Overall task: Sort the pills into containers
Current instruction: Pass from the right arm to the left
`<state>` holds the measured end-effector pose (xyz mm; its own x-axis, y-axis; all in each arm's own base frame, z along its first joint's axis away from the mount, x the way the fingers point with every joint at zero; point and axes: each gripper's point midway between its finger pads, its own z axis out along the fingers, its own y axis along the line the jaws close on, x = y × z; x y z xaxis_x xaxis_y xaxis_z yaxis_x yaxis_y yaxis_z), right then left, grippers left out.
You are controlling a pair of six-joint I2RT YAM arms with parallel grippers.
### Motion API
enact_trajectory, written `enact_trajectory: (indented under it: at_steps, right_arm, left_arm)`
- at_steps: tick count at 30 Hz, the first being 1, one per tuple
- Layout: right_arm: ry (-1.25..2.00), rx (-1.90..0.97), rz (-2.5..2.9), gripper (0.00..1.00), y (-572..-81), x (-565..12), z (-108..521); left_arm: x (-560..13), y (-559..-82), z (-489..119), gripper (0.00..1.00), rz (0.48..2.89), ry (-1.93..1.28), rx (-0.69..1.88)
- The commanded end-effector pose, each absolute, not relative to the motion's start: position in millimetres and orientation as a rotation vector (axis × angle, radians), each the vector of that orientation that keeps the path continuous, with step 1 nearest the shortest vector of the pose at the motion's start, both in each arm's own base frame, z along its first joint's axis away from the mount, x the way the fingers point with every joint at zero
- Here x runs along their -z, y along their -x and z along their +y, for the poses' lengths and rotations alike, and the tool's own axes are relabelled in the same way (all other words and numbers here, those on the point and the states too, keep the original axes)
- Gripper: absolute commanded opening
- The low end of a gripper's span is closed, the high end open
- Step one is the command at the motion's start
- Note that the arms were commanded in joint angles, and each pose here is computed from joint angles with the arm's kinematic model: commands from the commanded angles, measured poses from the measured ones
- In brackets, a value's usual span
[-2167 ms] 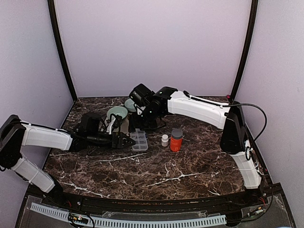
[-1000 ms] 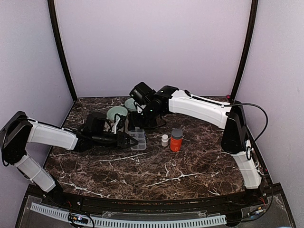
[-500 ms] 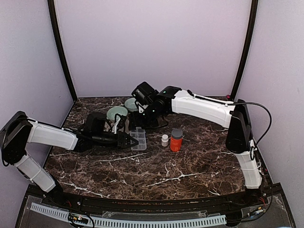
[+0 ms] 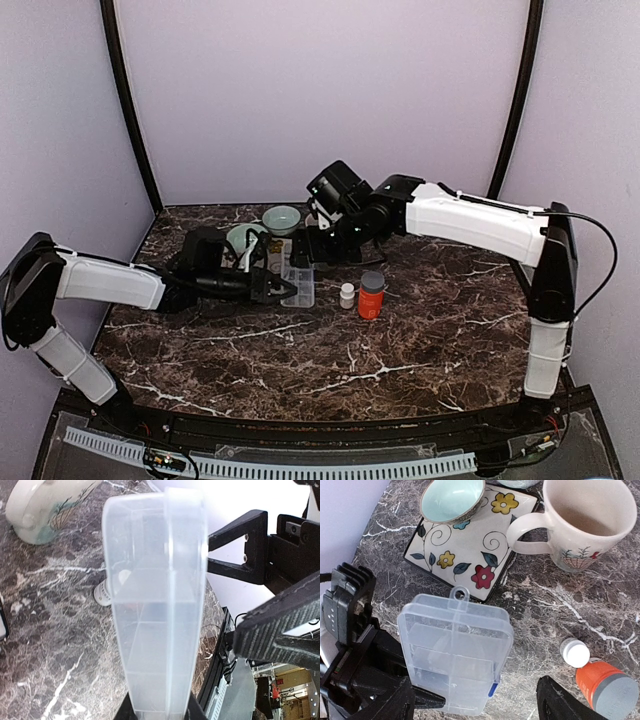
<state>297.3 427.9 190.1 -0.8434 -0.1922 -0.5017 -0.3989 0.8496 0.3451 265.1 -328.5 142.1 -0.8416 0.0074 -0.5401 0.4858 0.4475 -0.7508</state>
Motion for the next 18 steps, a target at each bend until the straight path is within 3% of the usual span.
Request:
enact_trajectory:
  at_steps: [1, 9, 18]
  right_arm:
    - [0.425, -0.605, 2.490, 0.84, -304, -209, 413]
    - [0.416, -0.733, 2.342, 0.84, -299, -249, 379]
    - [0.417, -0.986, 2.207, 0.78, -288, -272, 362]
  left_arm:
    - [-165, -270, -339, 0.00, 2.168, -0.489, 1.402]
    - [-194, -278, -344, 0.00, 2.094, -0.600, 1.451]
    - [-236, -279, -333, 0.00, 1.917, -0.667, 1.826]
